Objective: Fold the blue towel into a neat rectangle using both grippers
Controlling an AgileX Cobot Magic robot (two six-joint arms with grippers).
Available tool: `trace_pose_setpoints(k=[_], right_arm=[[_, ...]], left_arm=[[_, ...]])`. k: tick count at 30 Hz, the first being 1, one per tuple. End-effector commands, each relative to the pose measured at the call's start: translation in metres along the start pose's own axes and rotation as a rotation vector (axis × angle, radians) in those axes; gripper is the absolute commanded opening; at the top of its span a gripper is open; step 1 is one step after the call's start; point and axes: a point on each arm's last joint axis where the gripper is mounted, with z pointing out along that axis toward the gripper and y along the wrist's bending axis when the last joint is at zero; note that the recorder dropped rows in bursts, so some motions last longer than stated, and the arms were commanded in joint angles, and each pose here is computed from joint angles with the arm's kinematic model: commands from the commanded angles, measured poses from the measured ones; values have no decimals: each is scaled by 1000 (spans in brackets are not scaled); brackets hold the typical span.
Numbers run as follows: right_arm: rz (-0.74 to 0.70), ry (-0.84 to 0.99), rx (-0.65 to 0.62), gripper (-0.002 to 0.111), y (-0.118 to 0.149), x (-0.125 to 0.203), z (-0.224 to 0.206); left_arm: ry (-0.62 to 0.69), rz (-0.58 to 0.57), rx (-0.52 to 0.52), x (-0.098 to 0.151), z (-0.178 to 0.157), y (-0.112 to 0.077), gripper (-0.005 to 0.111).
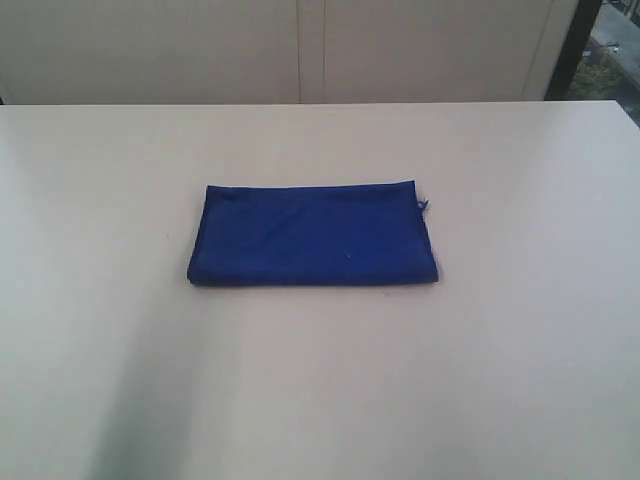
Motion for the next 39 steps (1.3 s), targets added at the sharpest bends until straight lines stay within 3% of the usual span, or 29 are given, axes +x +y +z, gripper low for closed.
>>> trace_pose_setpoints(k=[1,21,33,39], right_arm=[[-5,0,7,0,0,2,0],[14,-1,6,0,0,1,0],[16,-1,6,0,0,1,0],[16,-1,6,0,0,1,0]], left_arm=[[3,-10,3,2,0,0,0],[6,35,-13,9,-4,0,0],[20,129,-54,90,-10,-4,0],[-28,144,-64,117,-10,-6,0]])
